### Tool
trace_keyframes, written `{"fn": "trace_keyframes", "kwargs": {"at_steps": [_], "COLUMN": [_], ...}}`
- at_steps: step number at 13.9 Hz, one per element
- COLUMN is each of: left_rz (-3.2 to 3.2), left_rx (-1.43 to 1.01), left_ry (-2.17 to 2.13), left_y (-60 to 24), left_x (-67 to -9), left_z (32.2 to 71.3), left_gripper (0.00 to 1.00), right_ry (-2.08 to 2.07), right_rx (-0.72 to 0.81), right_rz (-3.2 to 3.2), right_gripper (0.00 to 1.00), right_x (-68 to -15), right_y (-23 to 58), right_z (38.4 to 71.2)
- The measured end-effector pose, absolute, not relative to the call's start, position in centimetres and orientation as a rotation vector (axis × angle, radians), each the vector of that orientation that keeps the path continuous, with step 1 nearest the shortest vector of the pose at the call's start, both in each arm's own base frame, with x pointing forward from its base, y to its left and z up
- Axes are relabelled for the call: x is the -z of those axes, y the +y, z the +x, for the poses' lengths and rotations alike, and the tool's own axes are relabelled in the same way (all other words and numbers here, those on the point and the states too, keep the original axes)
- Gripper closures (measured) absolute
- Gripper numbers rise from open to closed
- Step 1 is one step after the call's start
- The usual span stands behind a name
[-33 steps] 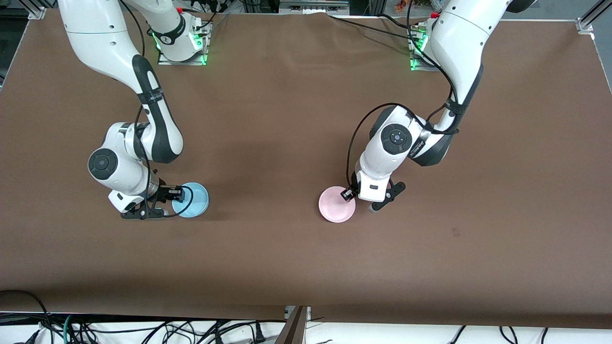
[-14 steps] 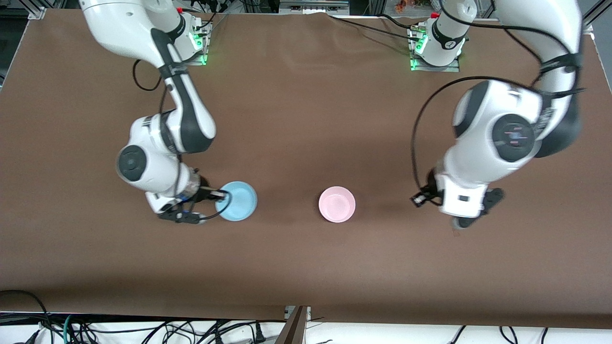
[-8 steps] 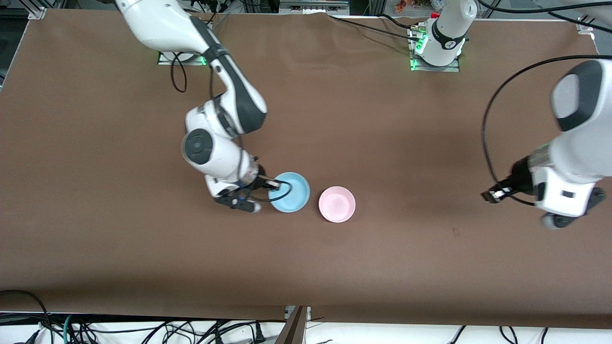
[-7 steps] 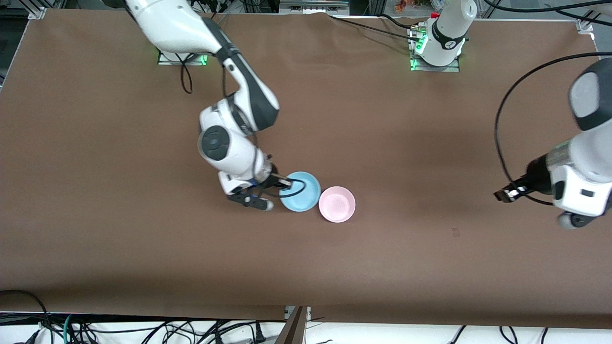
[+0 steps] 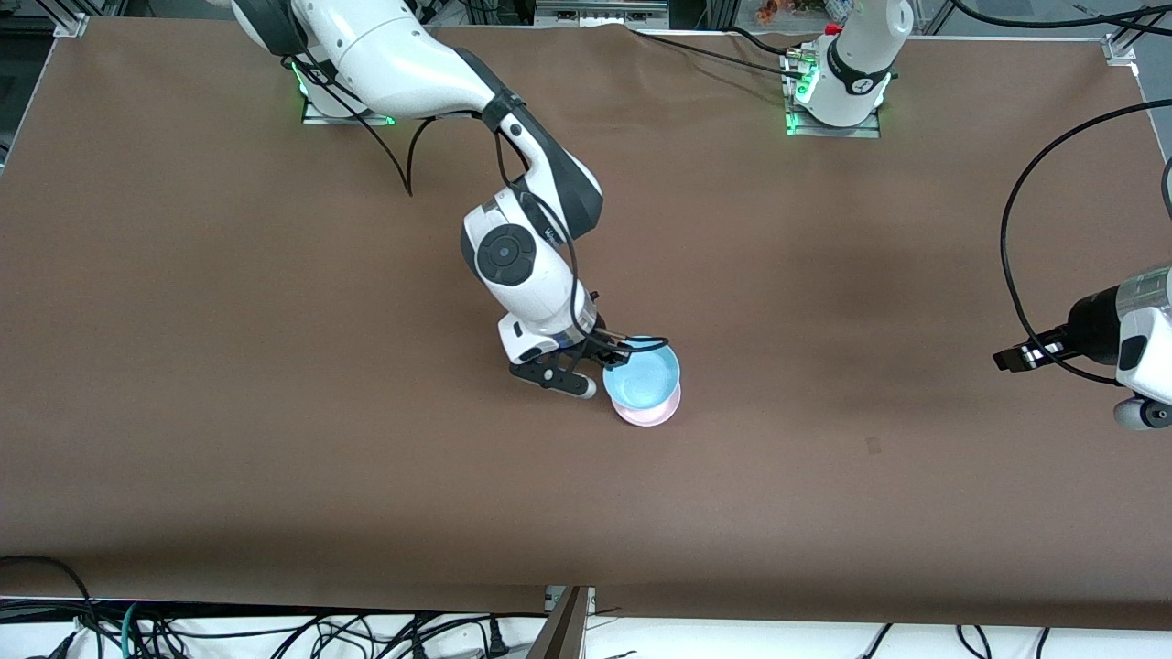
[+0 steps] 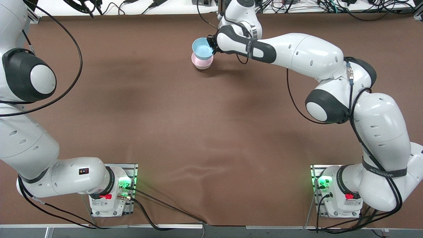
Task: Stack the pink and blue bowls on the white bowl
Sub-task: 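Lower the blue bowl onto the pink bowl with the right gripper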
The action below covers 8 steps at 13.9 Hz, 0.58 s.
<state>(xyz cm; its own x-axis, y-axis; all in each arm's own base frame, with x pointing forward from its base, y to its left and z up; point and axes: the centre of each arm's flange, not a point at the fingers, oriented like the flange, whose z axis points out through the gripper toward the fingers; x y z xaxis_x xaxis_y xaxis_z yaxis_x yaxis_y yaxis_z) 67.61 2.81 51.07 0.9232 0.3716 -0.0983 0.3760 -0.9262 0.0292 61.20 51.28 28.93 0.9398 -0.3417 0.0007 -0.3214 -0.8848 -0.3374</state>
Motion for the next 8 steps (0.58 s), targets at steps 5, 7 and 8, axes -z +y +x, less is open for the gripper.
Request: {"fn": "trace_keyframes", "kwargs": {"at_steps": [5, 7, 8], "left_rz": [3.039, 3.04, 3.04], "left_rx": [0.174, 0.187, 0.189], "left_ry": [0.563, 0.559, 0.558], "left_y": [2.9, 2.8, 2.8], "left_x": [-50.1, -49.7, -49.6], "left_z": [67.4, 67.4, 67.3], "left_gripper": [0.6, 0.59, 0.58], "right_ry": [0.479, 0.479, 0.479], "right_rx": [0.116, 0.116, 0.116], "right_rz": [-2.769, -2.771, -2.773], "right_gripper": [0.97, 0.97, 0.97], "right_x": [-26.0, -25.7, -25.6], "right_y": [52.2, 52.3, 52.3], "right_z": [60.8, 60.8, 60.8]}}
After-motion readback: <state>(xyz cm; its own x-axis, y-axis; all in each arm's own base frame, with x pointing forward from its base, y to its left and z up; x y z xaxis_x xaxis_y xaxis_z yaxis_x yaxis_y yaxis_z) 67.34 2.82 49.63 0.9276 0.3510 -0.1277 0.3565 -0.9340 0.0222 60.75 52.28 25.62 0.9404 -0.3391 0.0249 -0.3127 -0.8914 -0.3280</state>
